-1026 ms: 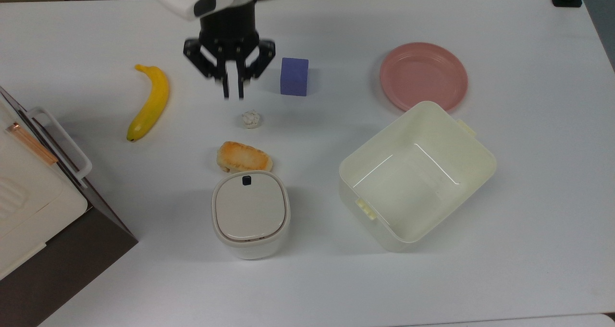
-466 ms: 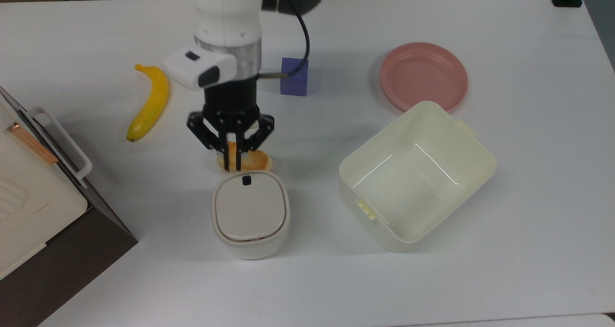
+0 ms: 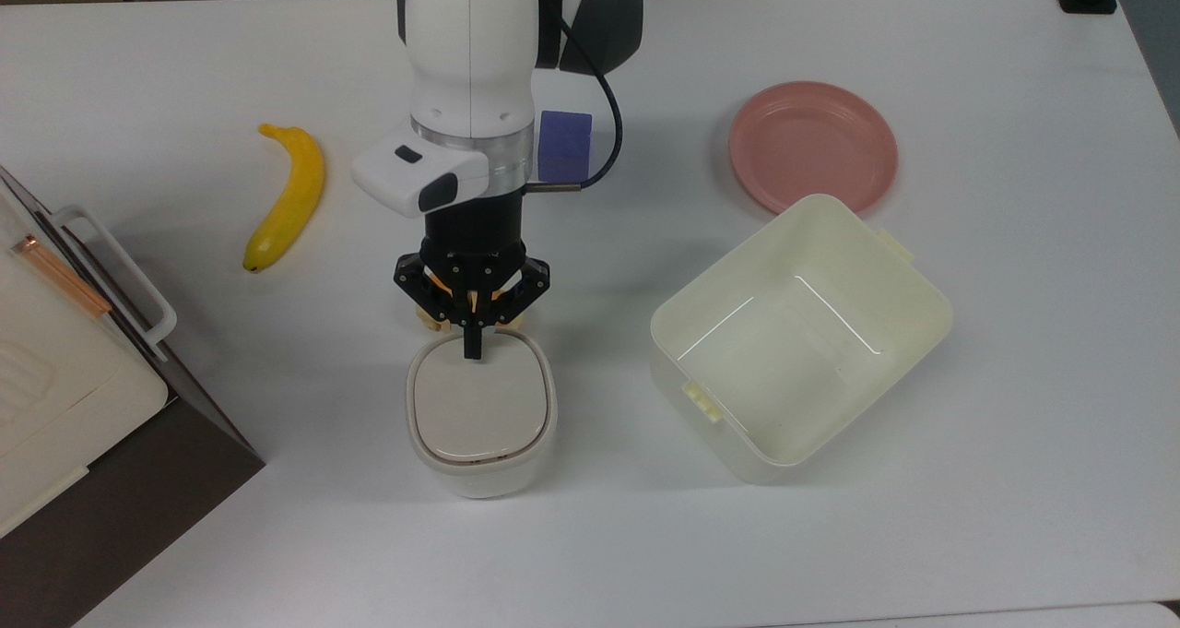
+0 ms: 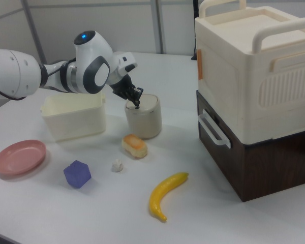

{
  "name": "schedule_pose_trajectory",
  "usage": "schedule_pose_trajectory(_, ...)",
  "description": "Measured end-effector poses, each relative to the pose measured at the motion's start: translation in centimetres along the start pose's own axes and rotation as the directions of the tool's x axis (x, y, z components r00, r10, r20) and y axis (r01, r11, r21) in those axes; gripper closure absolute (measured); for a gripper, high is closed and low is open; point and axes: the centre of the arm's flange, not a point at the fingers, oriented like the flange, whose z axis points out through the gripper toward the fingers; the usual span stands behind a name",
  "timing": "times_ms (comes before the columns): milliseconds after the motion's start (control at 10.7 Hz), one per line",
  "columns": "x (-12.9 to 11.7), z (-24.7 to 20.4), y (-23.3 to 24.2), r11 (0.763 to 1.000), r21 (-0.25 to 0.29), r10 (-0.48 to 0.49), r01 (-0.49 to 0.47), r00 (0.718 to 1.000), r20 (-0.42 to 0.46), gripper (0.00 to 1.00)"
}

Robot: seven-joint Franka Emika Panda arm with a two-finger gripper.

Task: Open the trash can
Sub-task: 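Lift the trash can lid upward with the gripper to open it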

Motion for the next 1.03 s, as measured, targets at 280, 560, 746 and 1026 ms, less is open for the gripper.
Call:
schedule_pose_trajectory(280, -0.1, 0.7, 0.0, 1.0, -0.002, -0.001, 0.001, 1.0, 0.006, 0.99)
schedule_pose_trajectory(560, 0.3, 0.2, 0.1, 1.0, -0.004, 0.002, -0.002, 1.0, -0.008, 0.99)
schedule_pose_trajectory(746, 2.0, -3.8, 1.1, 1.0, -0.003, 0.026, -0.026, 0.998, -0.065, 0.95)
schedule_pose_trajectory(1026, 0.5, -9.5, 3.6, 0.997, -0.011, 0.073, -0.073, 0.989, 0.126, 0.7)
